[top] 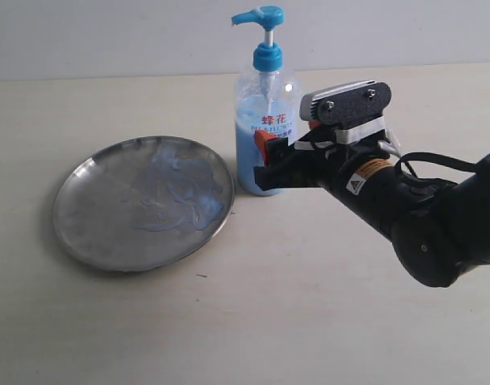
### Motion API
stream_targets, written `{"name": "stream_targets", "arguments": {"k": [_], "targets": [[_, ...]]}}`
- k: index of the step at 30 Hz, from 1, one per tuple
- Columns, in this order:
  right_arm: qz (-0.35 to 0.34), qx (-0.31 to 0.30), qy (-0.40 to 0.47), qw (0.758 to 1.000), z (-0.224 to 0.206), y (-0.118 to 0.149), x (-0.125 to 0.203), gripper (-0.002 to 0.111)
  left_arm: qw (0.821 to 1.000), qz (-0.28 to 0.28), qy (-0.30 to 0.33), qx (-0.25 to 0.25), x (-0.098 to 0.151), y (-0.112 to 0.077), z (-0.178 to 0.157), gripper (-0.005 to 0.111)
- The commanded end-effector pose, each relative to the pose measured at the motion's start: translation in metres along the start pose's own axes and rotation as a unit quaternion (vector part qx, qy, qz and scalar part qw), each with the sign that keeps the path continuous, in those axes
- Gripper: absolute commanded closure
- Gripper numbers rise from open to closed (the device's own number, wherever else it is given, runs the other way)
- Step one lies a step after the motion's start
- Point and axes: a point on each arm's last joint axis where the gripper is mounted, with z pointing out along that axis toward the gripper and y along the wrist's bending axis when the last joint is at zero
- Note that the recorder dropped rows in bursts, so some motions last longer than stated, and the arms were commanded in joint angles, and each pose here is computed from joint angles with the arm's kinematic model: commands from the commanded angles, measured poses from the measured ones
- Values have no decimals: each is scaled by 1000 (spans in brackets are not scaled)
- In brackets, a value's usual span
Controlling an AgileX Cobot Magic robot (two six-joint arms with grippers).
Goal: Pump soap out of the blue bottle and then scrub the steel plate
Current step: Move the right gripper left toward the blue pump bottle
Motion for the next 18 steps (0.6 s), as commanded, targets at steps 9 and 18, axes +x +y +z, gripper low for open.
{"name": "stream_targets", "arguments": {"k": [9,18], "targets": [[31,12,-50,998,15,2,-23,23,1000,3,-4,-1,0,0,0,107],[46,-6,-2,999,22,7,-21,23,1000,3,-4,-1,0,0,0,107]]}}
